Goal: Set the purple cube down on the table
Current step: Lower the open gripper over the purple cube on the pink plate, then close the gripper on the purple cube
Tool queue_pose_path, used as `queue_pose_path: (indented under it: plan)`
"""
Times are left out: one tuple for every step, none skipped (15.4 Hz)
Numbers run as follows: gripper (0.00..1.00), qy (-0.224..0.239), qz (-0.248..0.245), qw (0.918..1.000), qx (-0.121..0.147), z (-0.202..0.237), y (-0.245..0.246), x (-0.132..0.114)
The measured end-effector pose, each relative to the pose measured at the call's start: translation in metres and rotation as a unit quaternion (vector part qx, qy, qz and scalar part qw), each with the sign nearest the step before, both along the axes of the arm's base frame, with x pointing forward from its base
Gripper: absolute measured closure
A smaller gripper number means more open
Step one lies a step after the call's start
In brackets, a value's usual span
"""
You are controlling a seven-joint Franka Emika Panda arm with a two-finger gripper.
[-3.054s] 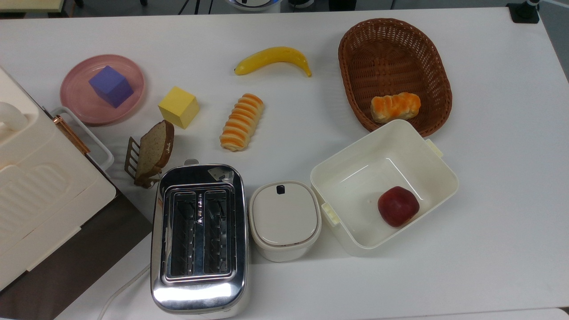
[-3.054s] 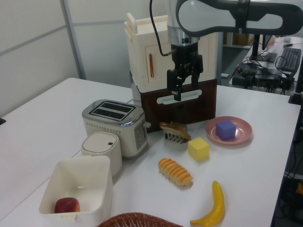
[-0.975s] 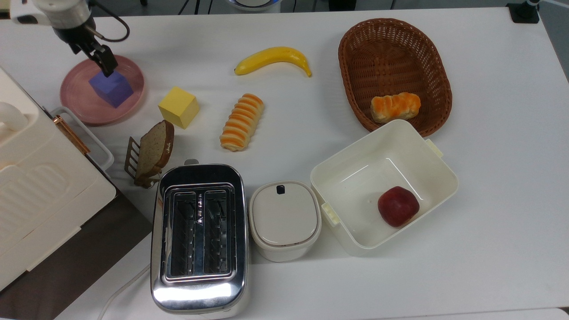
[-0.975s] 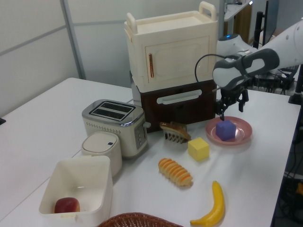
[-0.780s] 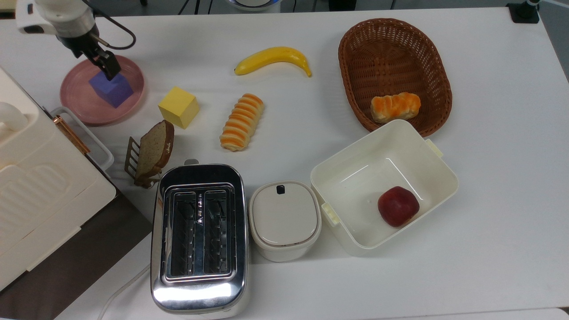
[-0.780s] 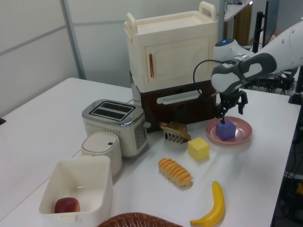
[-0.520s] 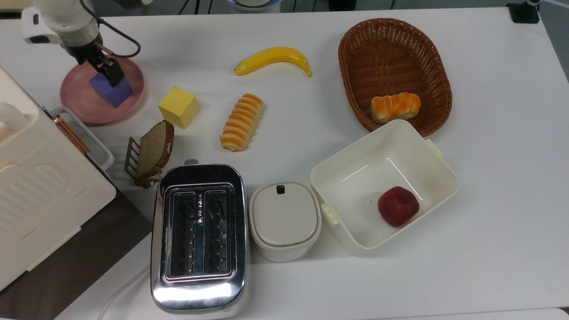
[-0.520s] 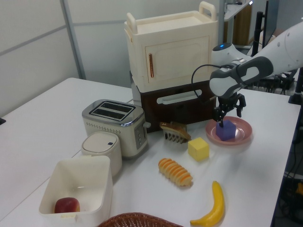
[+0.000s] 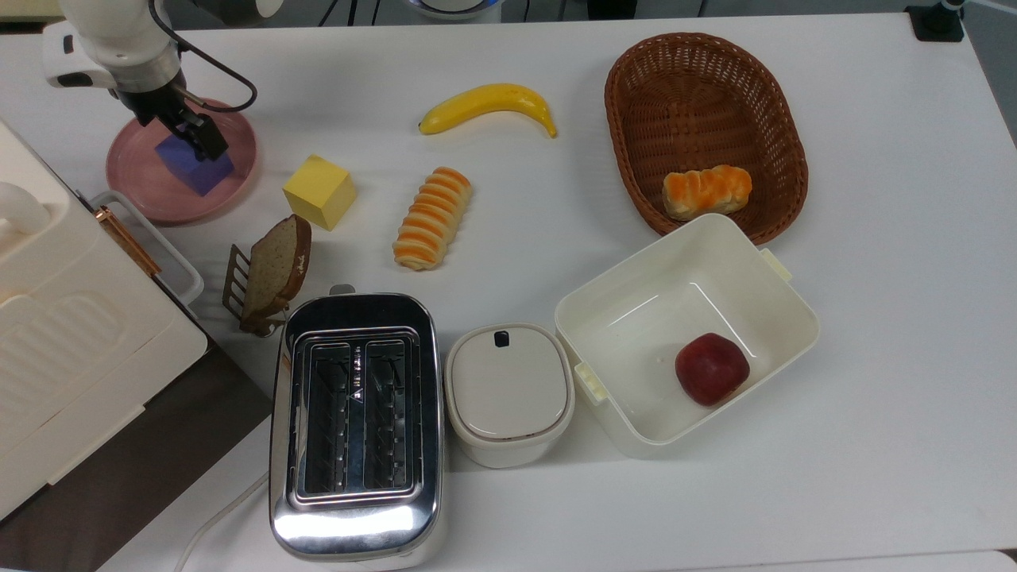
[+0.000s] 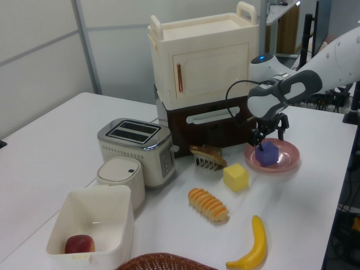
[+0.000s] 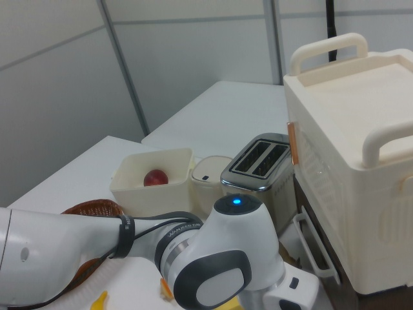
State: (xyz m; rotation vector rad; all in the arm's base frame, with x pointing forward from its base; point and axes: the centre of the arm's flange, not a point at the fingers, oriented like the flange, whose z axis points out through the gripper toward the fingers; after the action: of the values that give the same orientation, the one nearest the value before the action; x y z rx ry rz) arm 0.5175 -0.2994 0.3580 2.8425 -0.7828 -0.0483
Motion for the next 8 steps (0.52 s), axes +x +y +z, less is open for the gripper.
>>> queue_pose_path:
  plan:
    - [0.00, -0.001, 0.001, 1.0000, 0.000, 0.001, 0.001, 0.001]
    - [0.00, -0.002, 0.002, 1.0000, 0.000, 0.002, 0.002, 0.002]
    - [0.00, -0.003, 0.004, 1.0000, -0.001, 0.002, 0.005, 0.004]
    - [0.00, -0.004, 0.004, 1.0000, -0.001, 0.004, 0.010, 0.006]
    - [0.00, -0.007, 0.005, 1.0000, -0.002, 0.005, 0.015, 0.010]
    - [0.00, -0.008, 0.003, 1.0000, -0.003, 0.006, 0.017, 0.011]
    - [0.00, -0.010, 0.002, 0.9999, -0.003, 0.008, 0.017, 0.011]
    - [0.00, -0.011, 0.001, 0.9999, -0.004, 0.010, 0.017, 0.011]
